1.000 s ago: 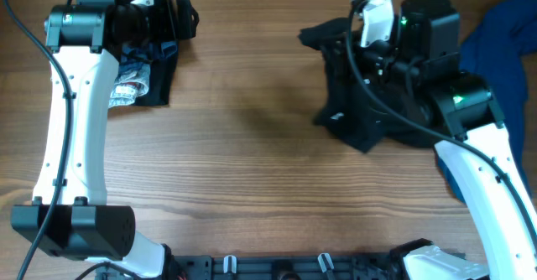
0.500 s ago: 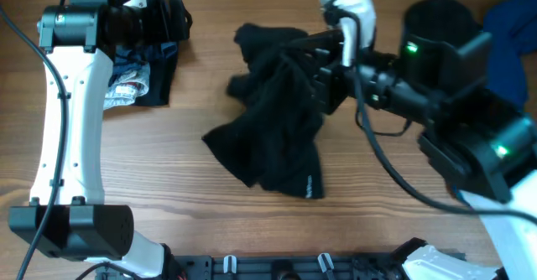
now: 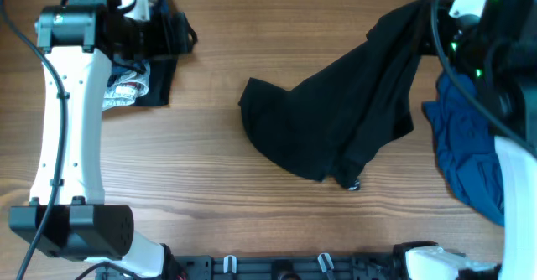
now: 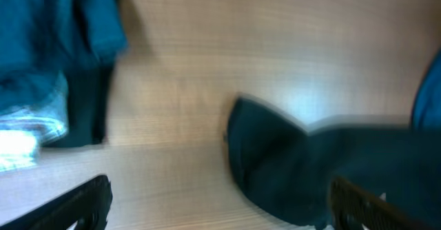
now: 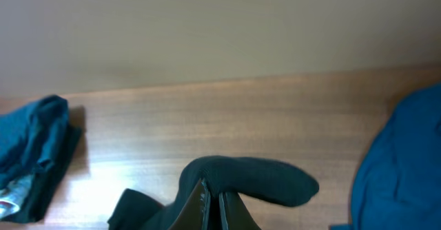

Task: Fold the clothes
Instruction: 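Reach the left gripper to the t-shirt's near edge and grasp it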

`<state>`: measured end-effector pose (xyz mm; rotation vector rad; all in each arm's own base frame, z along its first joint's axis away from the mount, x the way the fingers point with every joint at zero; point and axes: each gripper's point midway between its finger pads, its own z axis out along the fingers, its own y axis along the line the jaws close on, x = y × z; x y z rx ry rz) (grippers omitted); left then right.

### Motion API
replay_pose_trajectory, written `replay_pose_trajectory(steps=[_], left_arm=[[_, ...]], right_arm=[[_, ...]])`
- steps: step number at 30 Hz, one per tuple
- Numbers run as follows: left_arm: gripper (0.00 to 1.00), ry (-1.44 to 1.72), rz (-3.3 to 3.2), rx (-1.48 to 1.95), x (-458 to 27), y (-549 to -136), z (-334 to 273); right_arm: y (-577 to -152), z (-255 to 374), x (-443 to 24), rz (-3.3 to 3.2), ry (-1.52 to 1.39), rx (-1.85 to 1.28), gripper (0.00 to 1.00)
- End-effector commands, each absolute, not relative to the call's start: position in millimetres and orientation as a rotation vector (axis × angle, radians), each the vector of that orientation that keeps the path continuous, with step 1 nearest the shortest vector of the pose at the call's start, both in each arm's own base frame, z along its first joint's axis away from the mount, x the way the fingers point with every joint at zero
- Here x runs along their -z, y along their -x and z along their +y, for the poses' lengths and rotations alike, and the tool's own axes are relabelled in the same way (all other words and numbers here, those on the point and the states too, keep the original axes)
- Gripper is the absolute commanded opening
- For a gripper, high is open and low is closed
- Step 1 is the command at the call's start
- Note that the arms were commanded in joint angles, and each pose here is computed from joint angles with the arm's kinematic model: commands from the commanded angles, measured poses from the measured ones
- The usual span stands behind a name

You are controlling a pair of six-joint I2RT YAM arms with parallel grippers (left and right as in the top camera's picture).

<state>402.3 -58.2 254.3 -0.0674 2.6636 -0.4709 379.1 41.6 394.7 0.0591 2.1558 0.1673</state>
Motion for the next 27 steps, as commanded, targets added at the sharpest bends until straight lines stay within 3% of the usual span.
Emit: replay_pose_trajectory(steps=[1,6,11,15,20,27], left_arm=[[0.98,-0.212,2.765,0.522,-229.2,-382.9,-101.3],[0.98,-0.587,2.796,0.551,-197.2,-352.2,-161.5],[0.95,-0.873,2.746,0.521,-172.4,-325.2,-223.9],[0.94,-0.97,2.724,0.498,-143.2,-309.1,-269.1],[0.91,-0.96,2.818,0.343,-98.1,-300.1,-279.7],[0.91,-1.073,2.746,0.27,-73.7,-292.5,-315.3]], right_arm=[[-407.9,47.3,-370.9,2.212,-0.022,-0.236,0.04],[-445.9,43.5,-319.9,2.318,-0.029,-0.254,0.04],[-458.2,27.6,-306.1,2.336,-0.069,-0.304,0.04],[-458.8,10.0,-306.6,2.328,-0.09,-0.321,0.04],[-459.2,0.6,-306.6,2.324,-0.101,-0.318,0.04],[-460.1,0.2,-304.2,2.33,-0.104,-0.32,0.04]])
